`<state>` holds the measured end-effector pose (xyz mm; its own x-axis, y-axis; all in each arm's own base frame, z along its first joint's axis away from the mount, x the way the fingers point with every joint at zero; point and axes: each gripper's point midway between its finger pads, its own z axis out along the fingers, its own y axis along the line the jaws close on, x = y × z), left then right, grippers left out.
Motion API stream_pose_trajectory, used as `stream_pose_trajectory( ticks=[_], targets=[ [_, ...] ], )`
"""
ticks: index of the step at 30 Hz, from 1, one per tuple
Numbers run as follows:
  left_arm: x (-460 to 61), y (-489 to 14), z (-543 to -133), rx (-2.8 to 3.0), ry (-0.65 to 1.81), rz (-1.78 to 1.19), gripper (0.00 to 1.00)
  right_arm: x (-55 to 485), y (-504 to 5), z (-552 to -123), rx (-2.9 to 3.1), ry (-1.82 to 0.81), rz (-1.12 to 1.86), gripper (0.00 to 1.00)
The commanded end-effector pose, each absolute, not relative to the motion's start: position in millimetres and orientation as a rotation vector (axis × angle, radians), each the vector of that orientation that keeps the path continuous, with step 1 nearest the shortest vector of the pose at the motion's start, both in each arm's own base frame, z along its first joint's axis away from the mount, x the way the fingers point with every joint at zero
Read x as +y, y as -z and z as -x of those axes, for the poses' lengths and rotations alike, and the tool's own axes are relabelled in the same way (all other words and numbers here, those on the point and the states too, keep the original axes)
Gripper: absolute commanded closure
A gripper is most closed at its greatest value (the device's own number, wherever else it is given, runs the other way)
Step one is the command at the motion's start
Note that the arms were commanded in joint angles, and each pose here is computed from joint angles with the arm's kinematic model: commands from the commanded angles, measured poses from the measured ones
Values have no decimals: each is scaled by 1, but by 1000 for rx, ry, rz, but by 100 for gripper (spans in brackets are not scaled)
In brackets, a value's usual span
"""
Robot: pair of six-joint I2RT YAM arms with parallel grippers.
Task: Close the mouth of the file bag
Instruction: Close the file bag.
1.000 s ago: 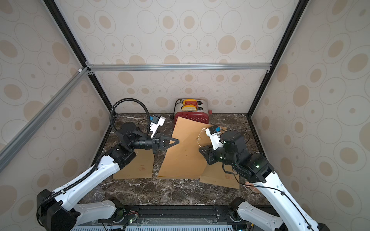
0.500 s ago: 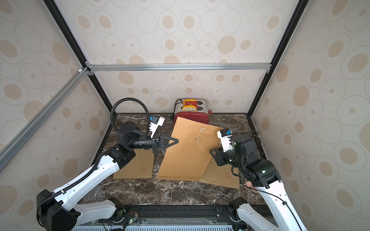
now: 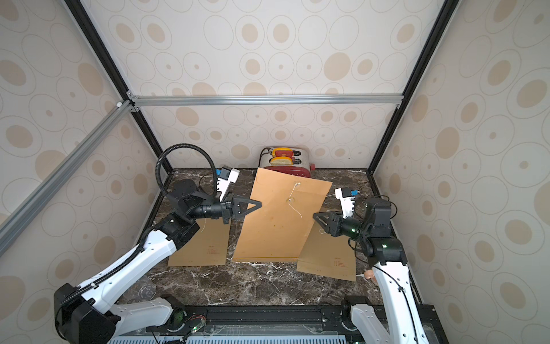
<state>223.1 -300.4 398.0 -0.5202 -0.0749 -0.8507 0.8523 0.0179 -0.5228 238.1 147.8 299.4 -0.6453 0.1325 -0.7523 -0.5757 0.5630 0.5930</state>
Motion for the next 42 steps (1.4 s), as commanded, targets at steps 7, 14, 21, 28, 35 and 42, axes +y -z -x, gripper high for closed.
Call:
stream_pose_trajectory(
  ticks=[7,14,21,28,35,42],
  targets=[
    [-298,-416,-218,1478,1629,-836,100,167,-347,-221,1710,-1312,588,69],
    [-298,-415,-220,1485,1622,-828,100,170,-348,-217,1685,-1380,615,85],
    [-298,-412,-222,1497,1614,-819,100,170,-347,-210,1687,-1344,636,66],
    [-297,-411,-222,1505,1600,-816,100,170,-345,-210,1674,-1387,643,67],
    [-295,-410,-224,1513,1571,-811,100,167,-348,-207,1670,-1342,618,52],
    [-295,-408,-225,1522,1569,-808,100,167,-350,-203,1637,-1356,620,57]
  ],
)
